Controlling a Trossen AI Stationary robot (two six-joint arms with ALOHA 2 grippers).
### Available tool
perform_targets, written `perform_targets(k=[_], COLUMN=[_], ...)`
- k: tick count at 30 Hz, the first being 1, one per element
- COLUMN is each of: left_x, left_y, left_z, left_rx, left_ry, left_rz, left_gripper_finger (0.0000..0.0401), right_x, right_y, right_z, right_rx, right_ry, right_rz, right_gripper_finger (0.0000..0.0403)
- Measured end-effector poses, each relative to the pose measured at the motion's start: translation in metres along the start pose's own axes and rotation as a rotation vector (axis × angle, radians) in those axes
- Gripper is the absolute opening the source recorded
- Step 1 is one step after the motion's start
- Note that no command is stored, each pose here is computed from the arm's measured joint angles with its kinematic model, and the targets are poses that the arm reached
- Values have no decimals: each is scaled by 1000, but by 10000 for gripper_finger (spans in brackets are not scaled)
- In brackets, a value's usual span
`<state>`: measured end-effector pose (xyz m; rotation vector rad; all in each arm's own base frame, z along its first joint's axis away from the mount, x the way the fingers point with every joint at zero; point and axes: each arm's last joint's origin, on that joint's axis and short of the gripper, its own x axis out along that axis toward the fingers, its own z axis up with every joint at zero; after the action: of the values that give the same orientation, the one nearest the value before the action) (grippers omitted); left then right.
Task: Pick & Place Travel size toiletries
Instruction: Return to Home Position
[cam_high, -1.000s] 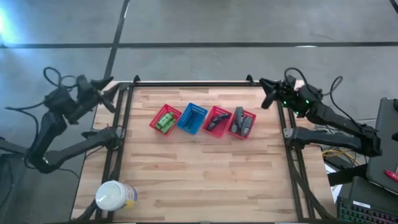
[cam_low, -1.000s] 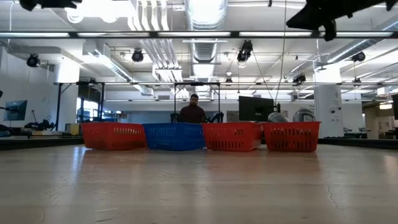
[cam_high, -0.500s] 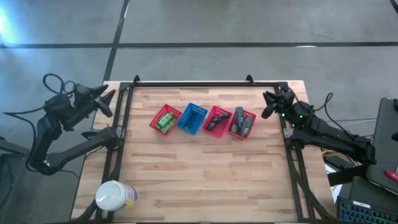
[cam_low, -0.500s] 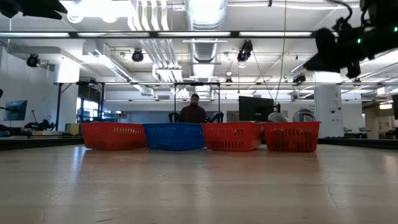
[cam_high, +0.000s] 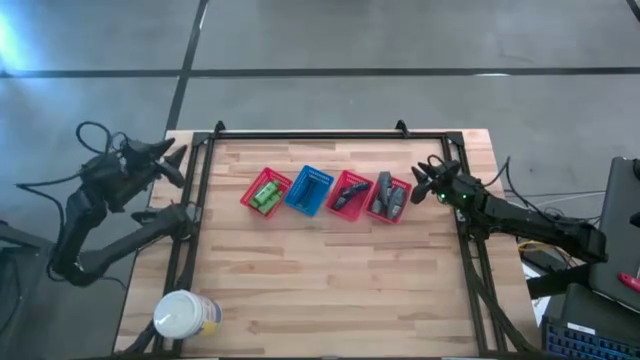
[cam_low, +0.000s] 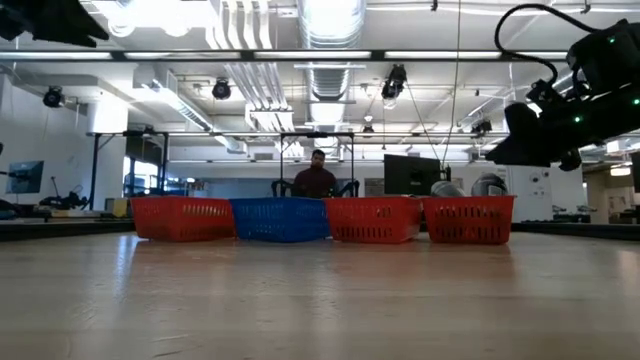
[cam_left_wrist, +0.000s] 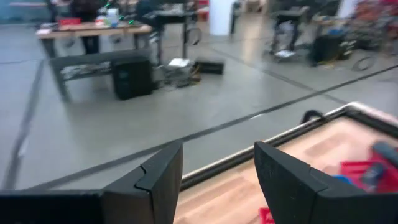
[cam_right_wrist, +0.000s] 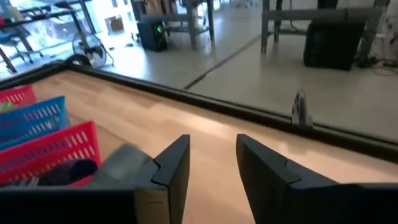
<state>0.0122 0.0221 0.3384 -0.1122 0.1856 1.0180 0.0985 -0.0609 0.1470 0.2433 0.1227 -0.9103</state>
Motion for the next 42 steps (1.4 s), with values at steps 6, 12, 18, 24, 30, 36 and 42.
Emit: perform_targets(k=[6, 12, 18, 24, 30, 36, 42], left_x=[3, -9, 5, 37, 65, 83, 84], left_y=[6, 9, 17, 34, 40, 49, 49], left_z=[-28, -39, -47, -74, -116, -159, -157], left_rx=[-40, -103, -148, -155, -159, -175, -174], left_ry=[14, -45, -188, -241, -72, 67, 59], left_rz=[212, 424, 695, 799, 762, 802, 800], left_gripper_finger=[202, 202, 202, 202, 202, 202, 202], right_x=[-1, -3, -7, -10, -13, -18, -20], right_y=[-3, -3, -4, -4, -5, -6, -7], right_z=[-3, 1, 6, 10, 13, 18, 20], right_rx=[0, 17, 45, 67, 85, 115, 125], right_ry=[27, -8, -67, -111, -148, -211, -232], right_rz=[-23, -12, 3, 15, 24, 40, 41], right_gripper_finger=[145, 161, 177, 190, 200, 203, 189])
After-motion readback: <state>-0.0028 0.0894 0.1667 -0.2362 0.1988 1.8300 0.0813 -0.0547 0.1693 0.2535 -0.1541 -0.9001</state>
